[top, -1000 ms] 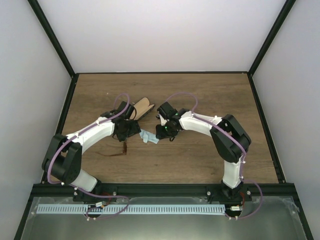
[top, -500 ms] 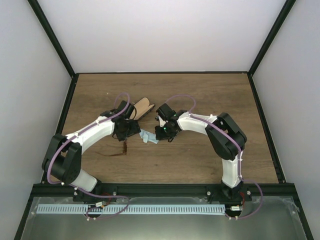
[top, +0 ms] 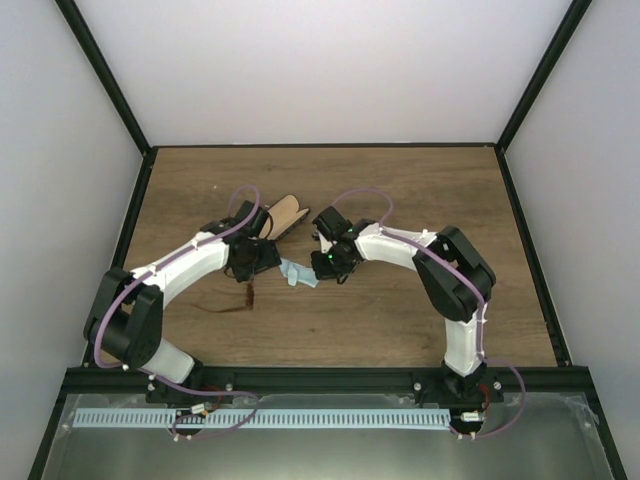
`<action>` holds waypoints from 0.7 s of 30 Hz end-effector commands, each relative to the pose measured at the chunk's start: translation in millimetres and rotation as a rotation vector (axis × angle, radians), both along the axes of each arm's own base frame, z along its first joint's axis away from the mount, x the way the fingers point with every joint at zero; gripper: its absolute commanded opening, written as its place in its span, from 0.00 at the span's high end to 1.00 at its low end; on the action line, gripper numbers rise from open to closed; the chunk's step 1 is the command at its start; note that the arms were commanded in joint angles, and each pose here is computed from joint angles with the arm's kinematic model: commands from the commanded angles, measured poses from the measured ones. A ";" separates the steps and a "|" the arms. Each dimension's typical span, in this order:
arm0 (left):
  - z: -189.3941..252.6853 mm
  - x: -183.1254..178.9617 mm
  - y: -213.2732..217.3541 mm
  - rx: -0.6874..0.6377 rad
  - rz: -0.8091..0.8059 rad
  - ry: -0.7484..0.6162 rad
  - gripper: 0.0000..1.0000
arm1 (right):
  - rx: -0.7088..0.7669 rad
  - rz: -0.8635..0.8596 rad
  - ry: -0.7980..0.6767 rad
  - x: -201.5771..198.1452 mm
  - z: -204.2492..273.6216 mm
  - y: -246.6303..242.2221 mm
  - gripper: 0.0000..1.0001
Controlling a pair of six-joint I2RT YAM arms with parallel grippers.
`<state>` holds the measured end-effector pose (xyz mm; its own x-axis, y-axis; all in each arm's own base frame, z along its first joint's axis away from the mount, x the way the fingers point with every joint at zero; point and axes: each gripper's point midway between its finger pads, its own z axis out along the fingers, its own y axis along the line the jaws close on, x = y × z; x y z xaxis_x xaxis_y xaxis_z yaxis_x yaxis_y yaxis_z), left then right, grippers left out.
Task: Organize the sunglasses
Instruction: Pick up the glasses cleaning cloth from the center of the board.
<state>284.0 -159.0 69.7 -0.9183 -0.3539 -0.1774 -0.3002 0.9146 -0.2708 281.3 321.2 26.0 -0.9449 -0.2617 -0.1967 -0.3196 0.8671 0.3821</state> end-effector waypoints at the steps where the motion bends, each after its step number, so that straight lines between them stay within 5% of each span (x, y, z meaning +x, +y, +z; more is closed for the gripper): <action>1: 13.9 11.5 -3.2 -0.017 -0.006 -0.045 0.26 | 0.064 0.012 -0.075 8.0 45.5 13.2 0.99; 6: 21.3 18.7 -8.1 -0.037 -0.005 -0.071 0.25 | 0.092 0.012 -0.126 15.0 76.4 16.7 0.99; 12: 63.0 36.6 -27.9 -0.156 -0.055 -0.227 0.00 | 0.123 0.011 -0.188 24.5 115.9 21.7 0.99; 21: 98.8 40.4 -42.1 -0.204 -0.229 -0.413 0.00 | 0.200 0.010 -0.230 32.3 161.8 28.7 0.99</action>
